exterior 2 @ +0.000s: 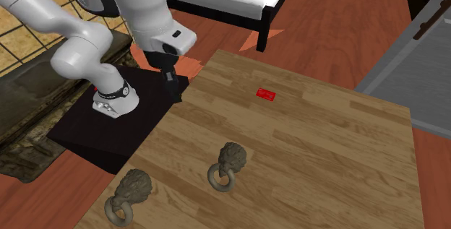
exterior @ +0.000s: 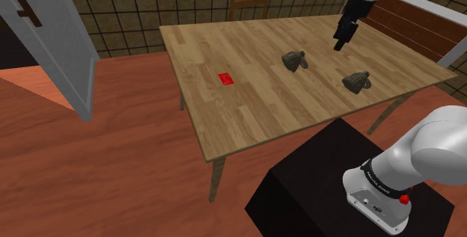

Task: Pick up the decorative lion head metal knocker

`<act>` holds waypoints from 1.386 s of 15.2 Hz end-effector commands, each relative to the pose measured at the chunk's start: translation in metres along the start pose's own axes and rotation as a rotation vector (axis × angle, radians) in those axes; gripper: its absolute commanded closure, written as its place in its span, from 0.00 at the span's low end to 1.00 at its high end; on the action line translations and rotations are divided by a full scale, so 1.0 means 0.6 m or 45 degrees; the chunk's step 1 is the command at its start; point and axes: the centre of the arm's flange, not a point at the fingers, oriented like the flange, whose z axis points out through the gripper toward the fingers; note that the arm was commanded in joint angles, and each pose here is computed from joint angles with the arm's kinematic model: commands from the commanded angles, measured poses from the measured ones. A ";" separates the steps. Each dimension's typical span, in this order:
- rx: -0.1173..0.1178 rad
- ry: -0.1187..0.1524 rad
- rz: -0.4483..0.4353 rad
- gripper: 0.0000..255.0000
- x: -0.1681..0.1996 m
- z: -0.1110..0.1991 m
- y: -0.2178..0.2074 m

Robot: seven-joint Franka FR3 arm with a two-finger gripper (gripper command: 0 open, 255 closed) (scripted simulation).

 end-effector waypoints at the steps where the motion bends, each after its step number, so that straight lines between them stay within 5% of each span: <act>1: 0.002 -0.008 -0.075 0.00 0.006 0.030 0.036; 18: 0.028 -0.063 -0.662 0.00 0.161 0.252 0.300; 21: 0.029 -0.066 -0.687 0.00 0.170 0.279 0.309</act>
